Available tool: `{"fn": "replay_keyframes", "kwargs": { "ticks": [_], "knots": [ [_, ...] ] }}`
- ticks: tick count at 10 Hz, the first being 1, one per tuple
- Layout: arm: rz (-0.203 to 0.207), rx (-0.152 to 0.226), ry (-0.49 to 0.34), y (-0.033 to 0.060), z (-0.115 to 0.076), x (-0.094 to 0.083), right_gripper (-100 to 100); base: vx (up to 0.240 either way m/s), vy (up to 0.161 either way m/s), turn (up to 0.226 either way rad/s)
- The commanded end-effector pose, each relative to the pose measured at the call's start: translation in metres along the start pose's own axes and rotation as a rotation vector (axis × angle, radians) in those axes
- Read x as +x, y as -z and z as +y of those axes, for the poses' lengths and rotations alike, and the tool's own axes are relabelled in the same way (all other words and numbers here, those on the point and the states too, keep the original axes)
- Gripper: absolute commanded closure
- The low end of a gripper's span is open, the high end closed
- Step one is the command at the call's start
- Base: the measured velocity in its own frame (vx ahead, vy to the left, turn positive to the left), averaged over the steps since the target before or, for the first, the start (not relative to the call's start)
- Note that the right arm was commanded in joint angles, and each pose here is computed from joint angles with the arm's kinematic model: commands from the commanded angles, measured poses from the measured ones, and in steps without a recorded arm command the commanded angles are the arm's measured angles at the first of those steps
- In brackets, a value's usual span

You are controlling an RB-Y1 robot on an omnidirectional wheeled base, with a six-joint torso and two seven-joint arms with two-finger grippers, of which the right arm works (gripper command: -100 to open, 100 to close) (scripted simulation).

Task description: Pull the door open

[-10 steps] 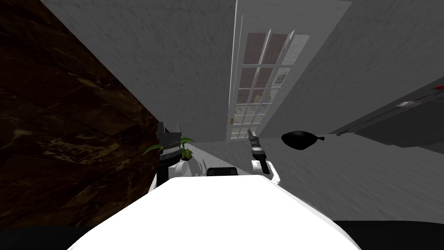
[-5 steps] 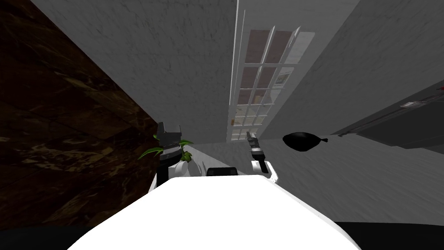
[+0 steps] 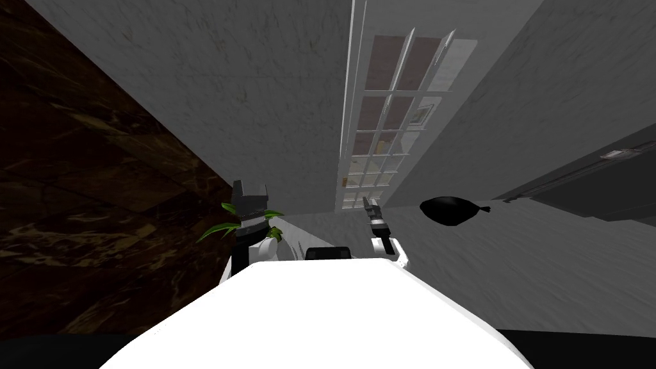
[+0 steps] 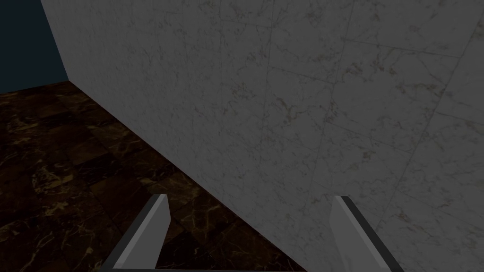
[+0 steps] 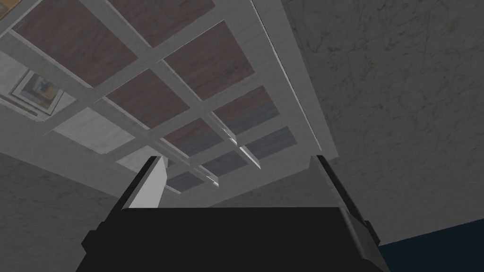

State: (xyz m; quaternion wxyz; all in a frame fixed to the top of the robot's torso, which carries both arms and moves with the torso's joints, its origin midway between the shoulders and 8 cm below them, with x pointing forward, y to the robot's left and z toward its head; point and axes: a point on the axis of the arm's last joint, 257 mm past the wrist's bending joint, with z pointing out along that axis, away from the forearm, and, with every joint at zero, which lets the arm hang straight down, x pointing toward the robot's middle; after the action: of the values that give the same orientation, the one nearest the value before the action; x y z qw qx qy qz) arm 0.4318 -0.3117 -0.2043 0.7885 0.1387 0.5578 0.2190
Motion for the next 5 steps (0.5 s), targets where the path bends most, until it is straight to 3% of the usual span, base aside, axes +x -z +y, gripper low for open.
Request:
{"fn": "replay_keyframes", "kwargs": {
  "ticks": [1,5],
  "knots": [
    [0.016,0.008,0.033,0.0036,-0.008,0.009,-100,0.093,0.017,-0.01],
    [0.057,0.024,0.109,0.0097,-0.024,0.029,-100,0.1,0.012,-0.005]
  ]
}}
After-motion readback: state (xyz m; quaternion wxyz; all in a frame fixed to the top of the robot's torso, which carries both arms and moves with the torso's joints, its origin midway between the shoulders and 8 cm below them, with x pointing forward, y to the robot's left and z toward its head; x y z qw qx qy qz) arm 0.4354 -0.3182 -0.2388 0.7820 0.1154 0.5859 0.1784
